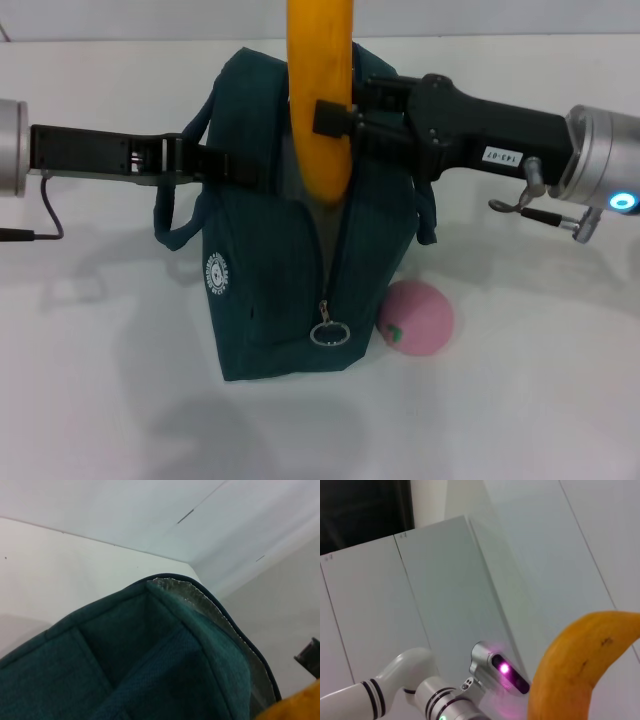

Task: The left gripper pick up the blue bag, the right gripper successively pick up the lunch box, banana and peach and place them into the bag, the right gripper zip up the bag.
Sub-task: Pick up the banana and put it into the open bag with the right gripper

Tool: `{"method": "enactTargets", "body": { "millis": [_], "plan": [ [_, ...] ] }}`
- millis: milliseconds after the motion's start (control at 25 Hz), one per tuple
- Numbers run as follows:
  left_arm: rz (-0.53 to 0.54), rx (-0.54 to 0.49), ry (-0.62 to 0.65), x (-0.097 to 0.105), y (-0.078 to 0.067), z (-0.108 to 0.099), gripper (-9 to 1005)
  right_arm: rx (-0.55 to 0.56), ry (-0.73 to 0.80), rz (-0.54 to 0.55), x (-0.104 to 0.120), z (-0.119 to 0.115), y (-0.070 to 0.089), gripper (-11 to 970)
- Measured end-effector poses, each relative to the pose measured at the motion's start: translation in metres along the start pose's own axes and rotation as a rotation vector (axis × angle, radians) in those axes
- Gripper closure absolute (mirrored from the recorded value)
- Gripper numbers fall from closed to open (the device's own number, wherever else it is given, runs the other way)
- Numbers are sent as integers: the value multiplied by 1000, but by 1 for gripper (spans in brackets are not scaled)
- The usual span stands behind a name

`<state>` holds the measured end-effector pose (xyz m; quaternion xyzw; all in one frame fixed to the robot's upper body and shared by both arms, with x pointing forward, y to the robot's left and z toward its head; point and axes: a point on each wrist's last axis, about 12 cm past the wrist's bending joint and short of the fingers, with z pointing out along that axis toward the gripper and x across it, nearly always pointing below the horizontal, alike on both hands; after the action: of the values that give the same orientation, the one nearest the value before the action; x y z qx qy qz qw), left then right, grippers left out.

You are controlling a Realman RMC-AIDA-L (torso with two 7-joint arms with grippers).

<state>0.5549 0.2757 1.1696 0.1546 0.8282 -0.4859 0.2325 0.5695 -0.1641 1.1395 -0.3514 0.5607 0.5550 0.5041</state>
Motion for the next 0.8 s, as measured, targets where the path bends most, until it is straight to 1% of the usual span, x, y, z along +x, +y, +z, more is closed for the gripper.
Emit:
{"method": "enactTargets", "body": {
  "millis": [240,560,680,800],
  "plan": [
    [0,2,-2,0,0,0,961,4,15,19,8,-1,1,543],
    [0,3,-2,0,0,1,961,2,12,-1,12,-3,3,542],
    [-1,3,-2,0,0,1,961,22,1,6,13,-5,1,542],
    [0,4,0,0,-1,2,961,44,-11,17,15,-7,0,479]
  ]
}}
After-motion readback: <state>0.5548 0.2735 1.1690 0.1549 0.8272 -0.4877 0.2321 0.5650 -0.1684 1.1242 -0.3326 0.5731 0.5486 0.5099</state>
